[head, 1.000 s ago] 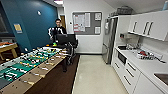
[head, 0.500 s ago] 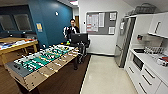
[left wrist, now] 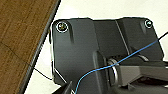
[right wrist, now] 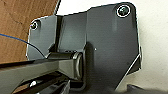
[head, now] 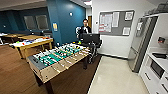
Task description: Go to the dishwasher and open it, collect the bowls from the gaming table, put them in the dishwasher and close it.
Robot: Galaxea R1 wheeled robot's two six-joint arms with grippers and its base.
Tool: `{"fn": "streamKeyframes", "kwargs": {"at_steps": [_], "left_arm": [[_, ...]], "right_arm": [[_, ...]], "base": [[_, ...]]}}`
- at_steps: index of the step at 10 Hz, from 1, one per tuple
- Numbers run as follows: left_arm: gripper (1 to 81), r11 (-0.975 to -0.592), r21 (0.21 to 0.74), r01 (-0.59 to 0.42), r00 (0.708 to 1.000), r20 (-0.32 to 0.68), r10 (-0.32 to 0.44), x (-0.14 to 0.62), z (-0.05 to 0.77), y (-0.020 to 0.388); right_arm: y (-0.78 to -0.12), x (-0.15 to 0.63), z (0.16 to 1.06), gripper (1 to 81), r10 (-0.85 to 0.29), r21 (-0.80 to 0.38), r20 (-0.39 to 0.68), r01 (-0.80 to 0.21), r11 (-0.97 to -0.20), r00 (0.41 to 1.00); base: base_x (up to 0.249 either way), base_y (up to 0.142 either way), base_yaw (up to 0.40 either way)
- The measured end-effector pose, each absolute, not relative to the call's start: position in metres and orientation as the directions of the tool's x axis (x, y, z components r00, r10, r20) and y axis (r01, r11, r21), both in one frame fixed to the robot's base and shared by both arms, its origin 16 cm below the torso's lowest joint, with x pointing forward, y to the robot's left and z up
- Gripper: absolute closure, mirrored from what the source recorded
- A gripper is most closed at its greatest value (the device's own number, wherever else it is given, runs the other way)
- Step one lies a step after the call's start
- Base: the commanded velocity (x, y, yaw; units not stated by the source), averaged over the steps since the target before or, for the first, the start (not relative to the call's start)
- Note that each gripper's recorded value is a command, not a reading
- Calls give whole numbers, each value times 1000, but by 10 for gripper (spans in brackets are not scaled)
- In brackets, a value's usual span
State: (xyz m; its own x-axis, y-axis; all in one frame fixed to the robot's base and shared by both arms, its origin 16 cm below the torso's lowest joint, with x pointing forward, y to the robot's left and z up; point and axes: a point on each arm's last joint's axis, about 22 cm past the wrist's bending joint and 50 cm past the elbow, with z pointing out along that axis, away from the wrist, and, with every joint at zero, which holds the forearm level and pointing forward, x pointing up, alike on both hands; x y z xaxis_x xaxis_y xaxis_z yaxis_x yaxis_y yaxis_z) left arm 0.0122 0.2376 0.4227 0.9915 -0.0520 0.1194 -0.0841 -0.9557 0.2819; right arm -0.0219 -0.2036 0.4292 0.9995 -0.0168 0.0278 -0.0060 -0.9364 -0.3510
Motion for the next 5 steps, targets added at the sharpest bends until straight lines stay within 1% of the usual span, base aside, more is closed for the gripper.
{"fn": "streamKeyframes", "kwargs": {"at_steps": [5], "left_arm": [[10,-957,276,-87,991,119,-56,12,422,239]], "right_arm": [[-203,-23,429,10,-11,-349,28,0,-937,1000]], "base": [[0,0,363]]}}
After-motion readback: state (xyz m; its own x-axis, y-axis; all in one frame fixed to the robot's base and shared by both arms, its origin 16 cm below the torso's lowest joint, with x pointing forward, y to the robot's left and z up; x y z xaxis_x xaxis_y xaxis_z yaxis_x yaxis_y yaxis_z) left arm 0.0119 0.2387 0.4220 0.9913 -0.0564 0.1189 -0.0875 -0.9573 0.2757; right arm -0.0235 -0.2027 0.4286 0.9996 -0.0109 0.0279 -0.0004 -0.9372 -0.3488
